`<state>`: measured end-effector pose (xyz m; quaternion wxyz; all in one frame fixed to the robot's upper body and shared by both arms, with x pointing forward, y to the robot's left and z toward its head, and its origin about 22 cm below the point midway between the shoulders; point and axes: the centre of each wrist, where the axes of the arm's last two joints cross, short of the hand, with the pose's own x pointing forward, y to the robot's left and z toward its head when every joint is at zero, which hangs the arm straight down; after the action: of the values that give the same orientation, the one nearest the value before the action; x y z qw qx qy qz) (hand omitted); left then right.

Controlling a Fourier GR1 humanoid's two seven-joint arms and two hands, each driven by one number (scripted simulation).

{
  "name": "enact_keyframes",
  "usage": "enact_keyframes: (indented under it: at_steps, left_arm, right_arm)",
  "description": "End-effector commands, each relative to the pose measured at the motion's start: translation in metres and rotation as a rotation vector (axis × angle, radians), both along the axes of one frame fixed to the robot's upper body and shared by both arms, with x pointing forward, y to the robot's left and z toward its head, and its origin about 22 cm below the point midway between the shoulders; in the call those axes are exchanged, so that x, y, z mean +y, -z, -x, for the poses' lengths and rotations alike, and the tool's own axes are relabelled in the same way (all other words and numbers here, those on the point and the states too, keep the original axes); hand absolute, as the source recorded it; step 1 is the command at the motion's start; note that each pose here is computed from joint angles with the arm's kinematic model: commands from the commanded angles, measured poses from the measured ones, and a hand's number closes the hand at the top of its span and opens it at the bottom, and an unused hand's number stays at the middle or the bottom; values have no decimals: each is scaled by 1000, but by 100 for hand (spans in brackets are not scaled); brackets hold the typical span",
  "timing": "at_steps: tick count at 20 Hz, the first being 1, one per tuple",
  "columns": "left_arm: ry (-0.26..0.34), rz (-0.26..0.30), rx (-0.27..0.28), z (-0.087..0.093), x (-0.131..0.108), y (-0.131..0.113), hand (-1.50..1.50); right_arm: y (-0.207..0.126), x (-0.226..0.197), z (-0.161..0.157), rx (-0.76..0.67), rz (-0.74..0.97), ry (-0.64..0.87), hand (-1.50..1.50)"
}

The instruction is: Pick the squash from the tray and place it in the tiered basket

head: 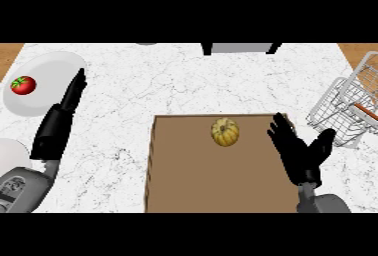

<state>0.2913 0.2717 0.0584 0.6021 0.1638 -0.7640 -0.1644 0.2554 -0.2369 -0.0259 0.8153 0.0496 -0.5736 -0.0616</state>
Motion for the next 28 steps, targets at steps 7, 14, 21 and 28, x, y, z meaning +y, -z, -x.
enact_keyframes:
  at_steps: [7,14,21,28]
  left_arm:
    - [-65,192,112,7,-30,27,0]
    - [-70,292,127,12,-55,30,0]
    - [-77,281,128,17,-61,27,0]
    - [-33,275,123,14,-66,24,0]
  right_arm:
    - [-155,-8,-65,-661,-147,355,150]
    - [-153,10,-61,-382,57,-193,-150]
    - [-222,-5,-39,-383,550,-393,-150]
    - [-269,28,-30,-208,1176,-648,-150]
